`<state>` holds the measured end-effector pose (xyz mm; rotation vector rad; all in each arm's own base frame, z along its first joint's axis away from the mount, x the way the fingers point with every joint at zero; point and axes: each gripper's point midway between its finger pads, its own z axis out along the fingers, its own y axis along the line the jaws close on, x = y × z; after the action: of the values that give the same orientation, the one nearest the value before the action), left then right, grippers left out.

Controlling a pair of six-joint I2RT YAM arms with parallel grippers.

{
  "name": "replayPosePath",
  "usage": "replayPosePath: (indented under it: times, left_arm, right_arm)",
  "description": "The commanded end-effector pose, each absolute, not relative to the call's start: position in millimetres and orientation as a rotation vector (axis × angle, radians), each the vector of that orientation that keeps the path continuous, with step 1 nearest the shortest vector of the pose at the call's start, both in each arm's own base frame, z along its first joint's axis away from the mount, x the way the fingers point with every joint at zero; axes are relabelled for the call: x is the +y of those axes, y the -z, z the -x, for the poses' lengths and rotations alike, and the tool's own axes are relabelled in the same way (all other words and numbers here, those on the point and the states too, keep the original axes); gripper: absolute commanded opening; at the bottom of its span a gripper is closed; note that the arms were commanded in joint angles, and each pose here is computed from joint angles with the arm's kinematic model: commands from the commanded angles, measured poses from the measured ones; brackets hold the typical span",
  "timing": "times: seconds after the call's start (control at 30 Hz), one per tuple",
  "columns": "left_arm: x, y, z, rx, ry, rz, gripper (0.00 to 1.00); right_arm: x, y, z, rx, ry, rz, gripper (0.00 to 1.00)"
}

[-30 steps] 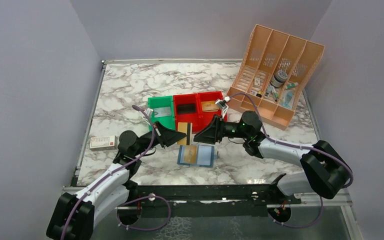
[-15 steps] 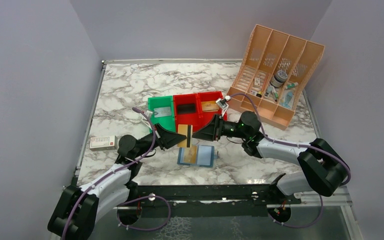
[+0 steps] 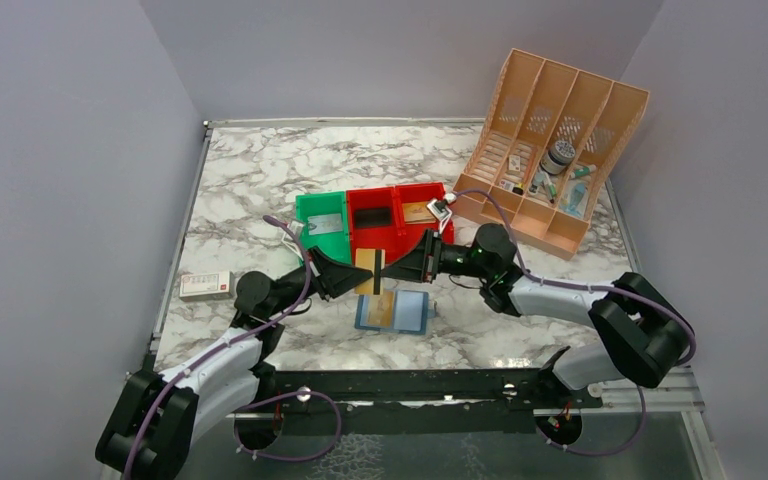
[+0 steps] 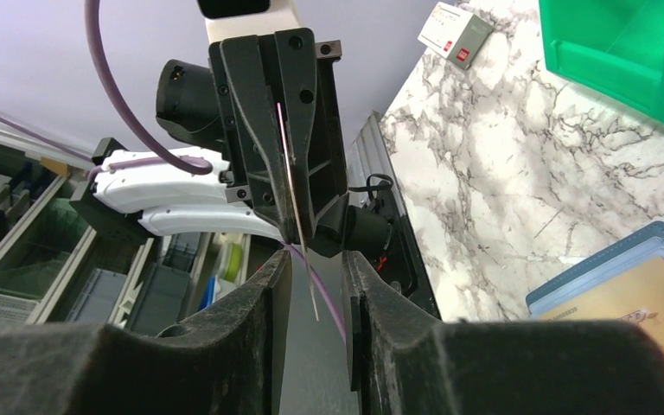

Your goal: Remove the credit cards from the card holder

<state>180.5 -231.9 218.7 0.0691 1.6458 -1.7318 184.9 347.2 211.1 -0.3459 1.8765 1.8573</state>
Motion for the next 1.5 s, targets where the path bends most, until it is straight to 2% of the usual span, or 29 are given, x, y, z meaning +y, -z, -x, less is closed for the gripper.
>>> replayPosePath:
  times: [0.0, 0.17, 0.37, 0.47, 0.63, 0.73, 0.8, 1.1, 1.37, 1.47]
  left_arm:
    - [-229.8, -222.8, -174.8, 1.606, 1.740, -0.099, 0.00]
    - [-230.4, -222.8, -173.5, 1.608, 1.744, -0.104, 0.00]
    - [-229.9, -221.8, -171.2, 1.608, 1.747, -0.108, 0.00]
    - [-229.7, -219.6, -169.7, 1.612, 1.744, -0.113, 0.00]
    - [-230.5, -214.2, -171.0, 1.645, 1.736, -0.106, 0.21]
    - [-230.7, -214.4, -171.5, 1.650, 1.737, -0.099, 0.26]
    - [-230.3, -215.8, -171.6, 1.645, 1.736, -0.099, 0.25]
    - [-229.0, -217.9, -170.6, 1.638, 1.729, -0.099, 0.00]
    - [-229.1, -220.8, -170.5, 1.630, 1.731, -0.100, 0.00]
    - [-229.3, -225.3, -167.5, 1.616, 1.738, -0.122, 0.00]
  right_arm:
    - [356.4, -224.4, -185.0, 1.826, -1.880, 0.380, 0.27]
    - [359.0, -227.0, -180.5, 1.798, -1.924, 0.403, 0.20]
    - [359.4, -225.7, -176.8, 1.756, -1.998, 0.391, 0.01]
    - [357.7, -221.2, -181.0, 1.775, -1.956, 0.358, 0.01]
    - [352.7, -220.3, -191.0, 1.845, -1.816, 0.317, 0.01]
    - [349.2, -221.2, -191.9, 1.845, -1.781, 0.313, 0.01]
    - [349.2, -219.9, -190.9, 1.853, -1.782, 0.315, 0.01]
    - [351.4, -228.3, -181.7, 1.802, -1.835, 0.400, 0.03]
    - [353.6, -234.3, -177.5, 1.773, -1.849, 0.470, 0.16]
    - [355.8, -237.3, -179.9, 1.761, -1.854, 0.469, 0.19]
